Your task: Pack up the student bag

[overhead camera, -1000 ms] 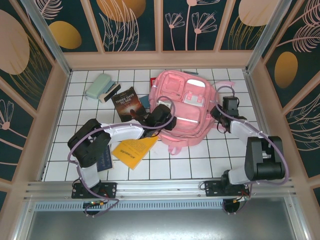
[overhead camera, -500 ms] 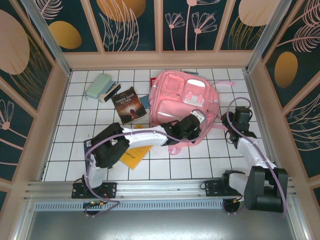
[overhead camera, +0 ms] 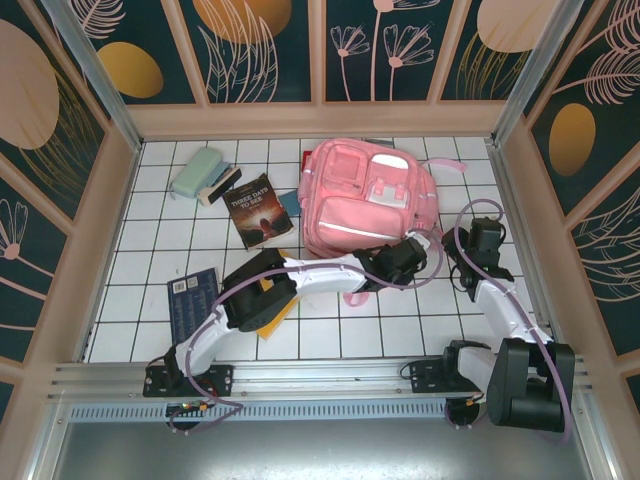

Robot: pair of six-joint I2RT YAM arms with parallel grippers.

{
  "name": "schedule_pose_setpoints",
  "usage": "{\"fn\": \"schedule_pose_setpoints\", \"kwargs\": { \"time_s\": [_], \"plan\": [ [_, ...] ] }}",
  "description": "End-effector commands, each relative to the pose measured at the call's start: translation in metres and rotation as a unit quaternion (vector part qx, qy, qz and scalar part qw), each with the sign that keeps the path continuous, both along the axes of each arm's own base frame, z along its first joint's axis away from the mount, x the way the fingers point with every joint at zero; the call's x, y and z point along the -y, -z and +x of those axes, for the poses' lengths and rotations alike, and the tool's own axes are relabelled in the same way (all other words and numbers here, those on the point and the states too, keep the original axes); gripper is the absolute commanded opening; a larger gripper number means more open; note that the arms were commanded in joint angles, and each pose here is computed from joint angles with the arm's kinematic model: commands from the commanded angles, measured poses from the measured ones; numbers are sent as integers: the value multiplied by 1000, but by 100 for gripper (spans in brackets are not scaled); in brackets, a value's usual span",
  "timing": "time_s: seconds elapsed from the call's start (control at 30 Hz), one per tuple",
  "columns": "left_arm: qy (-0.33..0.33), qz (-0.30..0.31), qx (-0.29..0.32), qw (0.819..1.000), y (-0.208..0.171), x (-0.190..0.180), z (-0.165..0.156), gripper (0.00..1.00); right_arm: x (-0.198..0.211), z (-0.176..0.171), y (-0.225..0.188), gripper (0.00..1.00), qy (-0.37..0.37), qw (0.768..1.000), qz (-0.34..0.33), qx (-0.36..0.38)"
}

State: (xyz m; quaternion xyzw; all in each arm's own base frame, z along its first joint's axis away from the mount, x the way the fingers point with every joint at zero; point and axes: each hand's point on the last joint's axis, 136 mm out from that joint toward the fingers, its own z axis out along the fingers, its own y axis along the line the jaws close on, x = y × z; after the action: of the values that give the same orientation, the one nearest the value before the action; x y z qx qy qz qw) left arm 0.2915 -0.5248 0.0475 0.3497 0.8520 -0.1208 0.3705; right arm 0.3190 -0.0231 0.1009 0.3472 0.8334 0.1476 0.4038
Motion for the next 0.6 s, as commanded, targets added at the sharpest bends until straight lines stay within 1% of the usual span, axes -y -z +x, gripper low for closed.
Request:
{"fn": "schedule_pose_setpoints", "kwargs": {
  "time_s": [0.0, 0.03, 0.07, 0.23, 0.33, 0.4, 0.57],
  "plan": [
    [-39, 85, 12, 996, 35, -31, 13, 23, -3, -1, 1, 36, -6, 1000, 11, 4],
    [-48, 86, 19, 995, 33, -33, 16, 10, -3, -1, 1, 36, -7, 1000, 12, 3],
    [-55, 86, 26, 994, 29, -35, 19, 0, -3, -1, 2, 36, -7, 1000, 12, 2],
    [-73, 69, 62, 993, -5, -46, 23, 0, -6, 1, 3, 36, -14, 1000, 16, 3],
    [-84, 62, 82, 991, -25, -61, 23, 0, -8, 2, 3, 36, -20, 1000, 18, 2],
    [-87, 68, 87, 990, -29, -71, 21, 0, -9, 3, 3, 36, -24, 1000, 20, 2],
    [-112, 99, 89, 985, -22, -113, 11, 0, -18, 6, 3, 36, -49, 998, 28, 6]
  ]
}}
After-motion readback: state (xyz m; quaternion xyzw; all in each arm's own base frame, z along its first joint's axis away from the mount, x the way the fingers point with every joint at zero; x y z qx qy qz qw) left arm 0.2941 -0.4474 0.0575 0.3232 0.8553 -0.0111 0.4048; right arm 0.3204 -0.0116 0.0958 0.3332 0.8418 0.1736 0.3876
